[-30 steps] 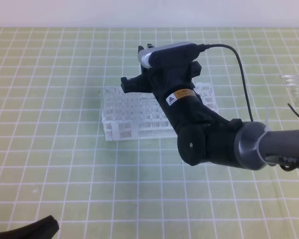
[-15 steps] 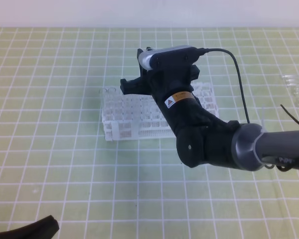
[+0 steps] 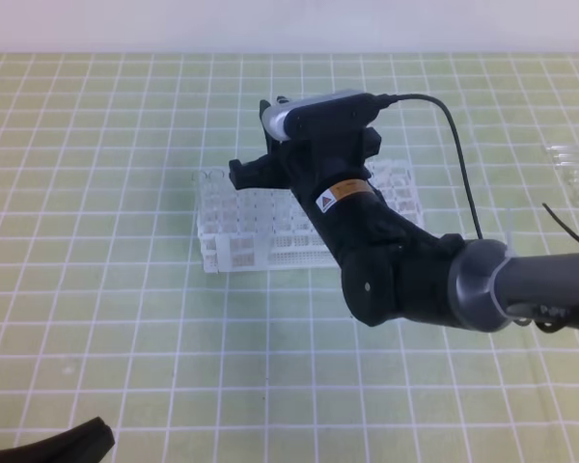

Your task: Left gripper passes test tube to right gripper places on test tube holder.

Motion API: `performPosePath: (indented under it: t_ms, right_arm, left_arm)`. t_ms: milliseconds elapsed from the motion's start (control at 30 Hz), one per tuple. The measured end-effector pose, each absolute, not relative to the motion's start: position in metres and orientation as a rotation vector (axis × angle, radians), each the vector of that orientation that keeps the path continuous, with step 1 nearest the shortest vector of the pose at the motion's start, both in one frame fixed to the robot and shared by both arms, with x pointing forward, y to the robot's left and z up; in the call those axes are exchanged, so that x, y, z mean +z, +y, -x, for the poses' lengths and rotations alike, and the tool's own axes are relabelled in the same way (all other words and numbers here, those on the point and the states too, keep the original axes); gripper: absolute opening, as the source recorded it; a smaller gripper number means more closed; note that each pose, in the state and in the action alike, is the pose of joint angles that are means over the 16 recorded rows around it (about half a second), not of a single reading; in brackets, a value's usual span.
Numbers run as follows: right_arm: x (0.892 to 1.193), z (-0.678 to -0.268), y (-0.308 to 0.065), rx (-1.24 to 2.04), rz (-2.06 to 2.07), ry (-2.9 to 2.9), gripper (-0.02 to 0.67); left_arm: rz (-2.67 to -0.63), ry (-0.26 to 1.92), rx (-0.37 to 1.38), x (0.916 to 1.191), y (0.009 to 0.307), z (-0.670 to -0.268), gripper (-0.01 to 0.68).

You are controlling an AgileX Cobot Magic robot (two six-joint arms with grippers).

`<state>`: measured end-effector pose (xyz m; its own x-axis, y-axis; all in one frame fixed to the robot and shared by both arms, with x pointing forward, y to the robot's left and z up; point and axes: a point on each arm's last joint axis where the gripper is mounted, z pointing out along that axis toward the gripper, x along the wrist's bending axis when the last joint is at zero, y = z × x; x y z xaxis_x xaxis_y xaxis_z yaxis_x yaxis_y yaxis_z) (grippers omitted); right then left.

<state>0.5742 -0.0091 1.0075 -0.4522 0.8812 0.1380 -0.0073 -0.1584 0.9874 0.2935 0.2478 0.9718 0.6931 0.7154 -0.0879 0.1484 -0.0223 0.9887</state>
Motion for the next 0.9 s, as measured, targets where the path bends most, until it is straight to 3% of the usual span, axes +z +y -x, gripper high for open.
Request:
performPosePath:
  t_ms: [900]
  right_arm:
    - [1.0048, -0.5731, -0.0103, 1.684, -1.016, 1.427, 0.082]
  left_arm:
    - [-1.556, 0.731, 0.524, 0.9722, 0.2478, -0.2936, 0.0]
